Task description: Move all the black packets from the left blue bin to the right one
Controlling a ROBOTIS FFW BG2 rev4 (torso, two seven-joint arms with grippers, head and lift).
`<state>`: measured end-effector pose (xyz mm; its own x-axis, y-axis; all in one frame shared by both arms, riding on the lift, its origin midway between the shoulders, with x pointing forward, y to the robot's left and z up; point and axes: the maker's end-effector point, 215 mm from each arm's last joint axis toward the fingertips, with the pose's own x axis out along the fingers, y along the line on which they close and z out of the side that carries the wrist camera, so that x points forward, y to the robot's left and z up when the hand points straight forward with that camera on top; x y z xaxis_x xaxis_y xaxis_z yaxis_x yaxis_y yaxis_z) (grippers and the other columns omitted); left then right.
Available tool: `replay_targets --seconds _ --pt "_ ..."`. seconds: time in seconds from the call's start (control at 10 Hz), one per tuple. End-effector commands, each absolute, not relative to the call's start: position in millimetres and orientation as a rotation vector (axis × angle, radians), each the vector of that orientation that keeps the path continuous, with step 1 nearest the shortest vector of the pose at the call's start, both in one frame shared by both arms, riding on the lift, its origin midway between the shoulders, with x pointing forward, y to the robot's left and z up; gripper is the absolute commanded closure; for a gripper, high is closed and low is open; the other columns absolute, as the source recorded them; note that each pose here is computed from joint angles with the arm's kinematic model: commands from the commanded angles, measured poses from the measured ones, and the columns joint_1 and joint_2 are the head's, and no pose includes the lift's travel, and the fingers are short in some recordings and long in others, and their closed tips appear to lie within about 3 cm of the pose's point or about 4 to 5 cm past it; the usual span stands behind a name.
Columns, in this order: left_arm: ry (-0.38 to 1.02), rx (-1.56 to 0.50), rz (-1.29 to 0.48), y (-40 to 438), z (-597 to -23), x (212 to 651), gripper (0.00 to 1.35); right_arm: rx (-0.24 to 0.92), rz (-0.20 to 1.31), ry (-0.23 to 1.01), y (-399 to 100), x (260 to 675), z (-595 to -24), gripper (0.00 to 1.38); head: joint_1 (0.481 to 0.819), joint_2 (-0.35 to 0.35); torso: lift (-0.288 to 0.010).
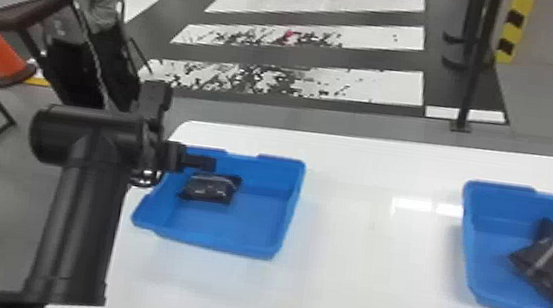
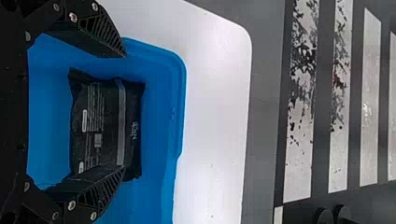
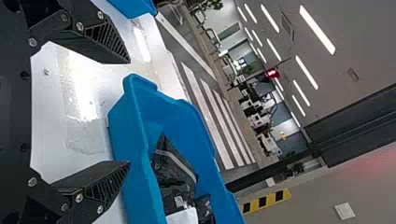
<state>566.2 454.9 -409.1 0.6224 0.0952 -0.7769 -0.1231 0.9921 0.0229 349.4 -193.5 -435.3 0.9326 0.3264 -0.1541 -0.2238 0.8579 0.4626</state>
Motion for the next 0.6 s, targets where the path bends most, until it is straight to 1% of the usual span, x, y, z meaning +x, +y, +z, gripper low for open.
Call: replay_targets --seconds 0.0,0.2,0.5 --pt "0.928 -0.082 0.112 447 -426 569 0.19 0.461 0.293 0.235 -193 349 -437 0.27 0.695 0.314 -0.138" --pt "0.976 -0.171 0.109 443 -451 562 0.19 0.468 0.298 0.239 -190 350 -440 0.28 0.695 0.302 -0.138" --pt "1.011 -0.236 0.156 451 -467 560 0.22 0.487 0.303 0.258 -188 348 -446 0.28 0.695 0.310 -0.138"
